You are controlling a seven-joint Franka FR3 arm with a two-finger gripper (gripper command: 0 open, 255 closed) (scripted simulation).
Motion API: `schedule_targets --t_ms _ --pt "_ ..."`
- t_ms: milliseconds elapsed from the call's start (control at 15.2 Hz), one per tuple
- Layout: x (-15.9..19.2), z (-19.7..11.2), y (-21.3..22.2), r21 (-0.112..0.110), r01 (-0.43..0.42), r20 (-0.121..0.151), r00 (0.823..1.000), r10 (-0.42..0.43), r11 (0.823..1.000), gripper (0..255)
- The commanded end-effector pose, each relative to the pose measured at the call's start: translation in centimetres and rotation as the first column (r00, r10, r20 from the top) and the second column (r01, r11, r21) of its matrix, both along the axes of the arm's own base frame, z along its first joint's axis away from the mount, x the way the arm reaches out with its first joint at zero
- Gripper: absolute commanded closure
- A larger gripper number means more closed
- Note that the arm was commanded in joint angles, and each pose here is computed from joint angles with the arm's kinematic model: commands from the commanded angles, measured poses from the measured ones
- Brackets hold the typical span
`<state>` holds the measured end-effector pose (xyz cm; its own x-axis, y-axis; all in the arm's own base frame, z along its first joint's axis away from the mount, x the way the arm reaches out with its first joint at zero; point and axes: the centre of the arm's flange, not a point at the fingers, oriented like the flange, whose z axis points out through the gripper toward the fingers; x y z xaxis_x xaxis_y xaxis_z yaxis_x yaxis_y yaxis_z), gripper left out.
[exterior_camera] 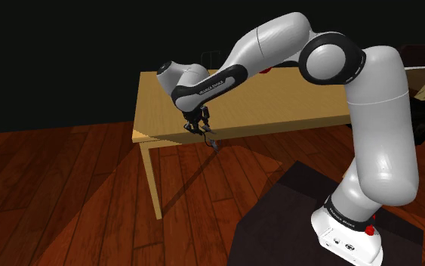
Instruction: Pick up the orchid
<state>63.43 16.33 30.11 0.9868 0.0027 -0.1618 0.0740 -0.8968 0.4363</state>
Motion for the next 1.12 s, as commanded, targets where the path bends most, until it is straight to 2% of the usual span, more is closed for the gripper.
schedule_targets --t_ms 0,132,1056 --pt "0.0 -0.1 0.0 0.0 0.001 -0.002 1.0 -0.001 1.0 255" --pt "0.0 -0.1 -0.1 0.0 0.001 -0.002 1.0 -0.001 1.0 255" --pt "0.0 7.3 -0.1 0.0 0.001 -0.002 1.0 -0.001 1.0 255"
